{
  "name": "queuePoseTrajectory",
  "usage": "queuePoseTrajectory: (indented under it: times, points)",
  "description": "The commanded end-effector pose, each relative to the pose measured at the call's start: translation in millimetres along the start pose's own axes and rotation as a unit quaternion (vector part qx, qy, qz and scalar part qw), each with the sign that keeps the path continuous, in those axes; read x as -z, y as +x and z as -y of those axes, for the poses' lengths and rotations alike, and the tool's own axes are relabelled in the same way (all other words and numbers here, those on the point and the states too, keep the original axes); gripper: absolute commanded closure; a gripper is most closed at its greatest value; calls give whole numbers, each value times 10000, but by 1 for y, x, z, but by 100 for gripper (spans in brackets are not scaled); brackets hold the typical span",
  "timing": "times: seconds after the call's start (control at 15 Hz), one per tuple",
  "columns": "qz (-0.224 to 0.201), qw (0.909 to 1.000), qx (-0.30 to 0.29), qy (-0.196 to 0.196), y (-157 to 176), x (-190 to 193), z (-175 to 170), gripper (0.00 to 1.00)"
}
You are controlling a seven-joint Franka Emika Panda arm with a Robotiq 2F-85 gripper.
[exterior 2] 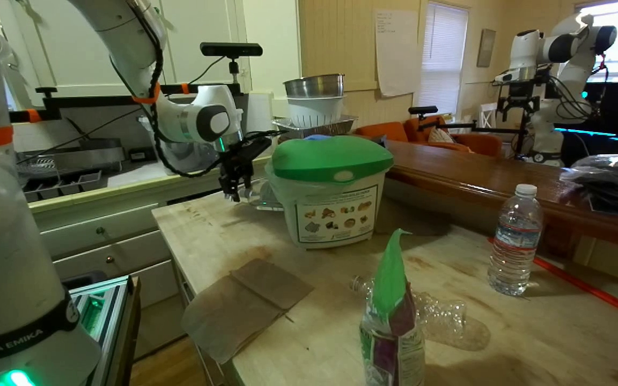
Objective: Place the clear pump bottle upright.
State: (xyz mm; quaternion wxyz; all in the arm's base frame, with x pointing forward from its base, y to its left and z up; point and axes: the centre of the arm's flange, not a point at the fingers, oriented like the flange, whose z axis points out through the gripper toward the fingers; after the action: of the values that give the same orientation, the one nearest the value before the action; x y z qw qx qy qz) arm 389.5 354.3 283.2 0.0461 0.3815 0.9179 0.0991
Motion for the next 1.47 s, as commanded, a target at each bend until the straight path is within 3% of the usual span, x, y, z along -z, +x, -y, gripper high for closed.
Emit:
queuePoseTrajectory:
  times: [0.0, 0.13, 0.33, 0.53, 0.73, 1.07, 1.4]
  points:
    - [11, 10000, 3, -74, 4, -12, -5, 50]
    - [30, 10000, 19, -52, 5, -8, -6, 74]
    - [84, 10000, 36, -29, 7, 4, -5, 90]
    - [21, 10000, 76, -53, 7, 14, -2, 90]
    - [-513, 9971, -81, -553, 8, 48, 8, 90]
    - [-1397, 9769, -561, -1518, 23, 88, 28, 90]
    - [-1755, 9607, -1017, -1896, 31, 70, 43, 90]
